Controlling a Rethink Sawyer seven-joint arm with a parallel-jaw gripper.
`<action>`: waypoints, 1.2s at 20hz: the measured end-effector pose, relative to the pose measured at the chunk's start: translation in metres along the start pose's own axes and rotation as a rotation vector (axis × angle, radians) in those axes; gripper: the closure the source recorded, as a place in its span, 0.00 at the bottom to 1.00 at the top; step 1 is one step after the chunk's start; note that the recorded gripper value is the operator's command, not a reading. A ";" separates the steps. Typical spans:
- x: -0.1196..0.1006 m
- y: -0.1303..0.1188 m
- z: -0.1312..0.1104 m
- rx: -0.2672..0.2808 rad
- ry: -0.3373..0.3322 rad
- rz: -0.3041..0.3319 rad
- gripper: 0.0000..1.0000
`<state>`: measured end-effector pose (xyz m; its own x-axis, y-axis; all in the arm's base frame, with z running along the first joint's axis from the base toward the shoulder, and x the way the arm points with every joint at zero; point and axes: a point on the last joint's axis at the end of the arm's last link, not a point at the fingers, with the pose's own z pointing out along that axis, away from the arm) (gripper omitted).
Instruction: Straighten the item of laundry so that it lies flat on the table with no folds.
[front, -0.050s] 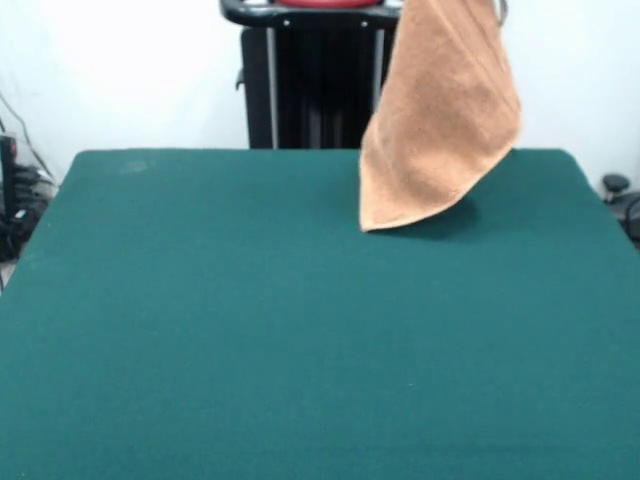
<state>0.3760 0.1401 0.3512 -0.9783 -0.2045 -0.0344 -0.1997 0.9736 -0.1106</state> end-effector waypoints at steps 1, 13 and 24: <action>0.000 0.000 -0.001 0.000 -0.001 0.000 1.00; -0.012 -0.005 -0.017 0.009 -0.041 0.005 1.00; -0.023 -0.027 -0.014 -0.009 -0.030 0.076 1.00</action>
<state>0.4027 0.1201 0.3692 -0.9885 -0.1333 -0.0718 -0.1260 0.9872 -0.0978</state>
